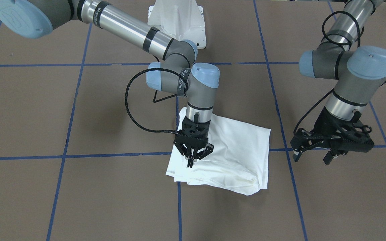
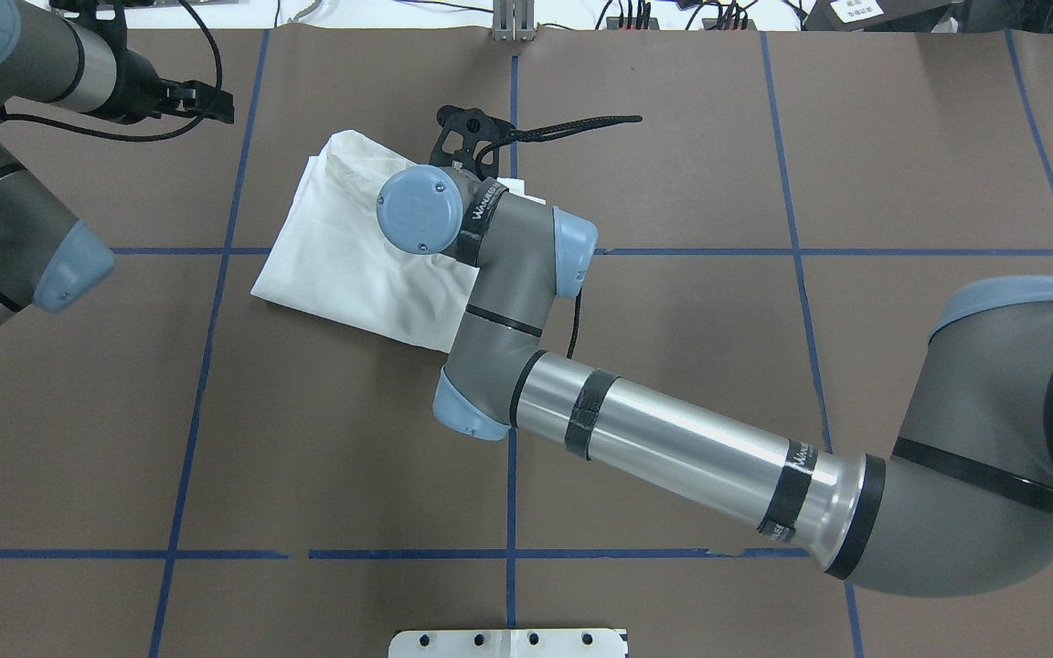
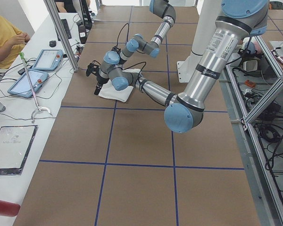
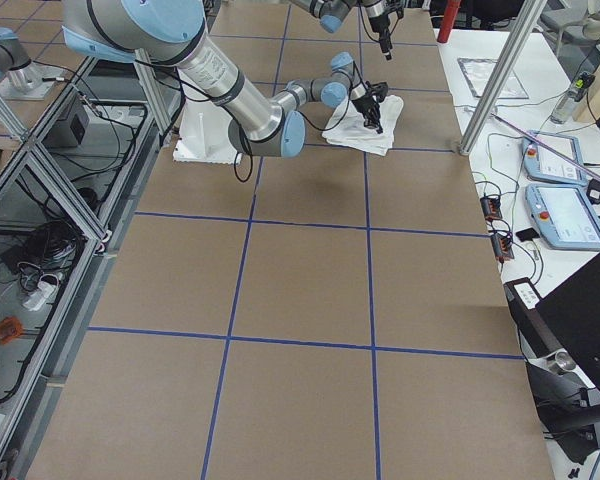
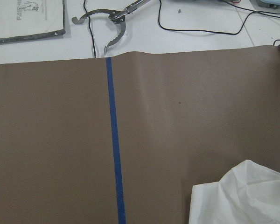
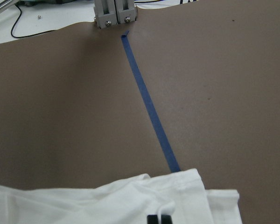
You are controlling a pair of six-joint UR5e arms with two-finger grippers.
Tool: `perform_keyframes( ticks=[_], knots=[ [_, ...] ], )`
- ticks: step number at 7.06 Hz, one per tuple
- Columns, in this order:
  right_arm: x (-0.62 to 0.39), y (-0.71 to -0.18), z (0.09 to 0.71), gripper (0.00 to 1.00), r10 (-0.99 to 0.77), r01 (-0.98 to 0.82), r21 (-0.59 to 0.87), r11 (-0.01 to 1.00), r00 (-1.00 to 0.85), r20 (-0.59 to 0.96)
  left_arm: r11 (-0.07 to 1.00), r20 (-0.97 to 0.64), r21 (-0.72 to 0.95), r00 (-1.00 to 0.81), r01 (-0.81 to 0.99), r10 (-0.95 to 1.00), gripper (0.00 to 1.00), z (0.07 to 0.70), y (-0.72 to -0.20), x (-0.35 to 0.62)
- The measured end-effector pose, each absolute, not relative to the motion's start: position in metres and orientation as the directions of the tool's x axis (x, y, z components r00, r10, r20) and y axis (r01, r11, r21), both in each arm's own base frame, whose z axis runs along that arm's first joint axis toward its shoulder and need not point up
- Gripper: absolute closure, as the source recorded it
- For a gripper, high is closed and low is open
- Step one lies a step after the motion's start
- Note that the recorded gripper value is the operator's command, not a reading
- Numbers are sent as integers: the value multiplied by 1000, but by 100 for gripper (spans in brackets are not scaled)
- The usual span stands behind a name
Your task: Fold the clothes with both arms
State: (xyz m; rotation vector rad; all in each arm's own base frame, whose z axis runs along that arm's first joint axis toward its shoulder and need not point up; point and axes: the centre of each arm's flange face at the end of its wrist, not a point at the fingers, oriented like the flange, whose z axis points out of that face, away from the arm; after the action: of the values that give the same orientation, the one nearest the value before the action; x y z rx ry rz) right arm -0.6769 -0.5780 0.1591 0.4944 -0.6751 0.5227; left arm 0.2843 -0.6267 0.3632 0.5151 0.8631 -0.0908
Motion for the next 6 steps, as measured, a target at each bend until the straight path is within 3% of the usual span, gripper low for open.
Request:
perform_keyframes(
  ticks=[1,2,3,6],
  knots=[
    [-667,-591,165,100,280,-587,284,758,686,671,874,-746,397,654,281,128,0,363,-626,284],
    [-661,-600,172,40,281,-587,306,749,701,656,874,-748,393,652,285,124,0,363,-626,284],
    [-659,-604,177,0,283,-588,321,743,710,645,875,-752,387,649,291,117,0,363,-624,283],
    [-654,-606,160,0,256,-571,319,757,707,660,874,-758,386,642,295,118,0,360,-618,279]
  ],
)
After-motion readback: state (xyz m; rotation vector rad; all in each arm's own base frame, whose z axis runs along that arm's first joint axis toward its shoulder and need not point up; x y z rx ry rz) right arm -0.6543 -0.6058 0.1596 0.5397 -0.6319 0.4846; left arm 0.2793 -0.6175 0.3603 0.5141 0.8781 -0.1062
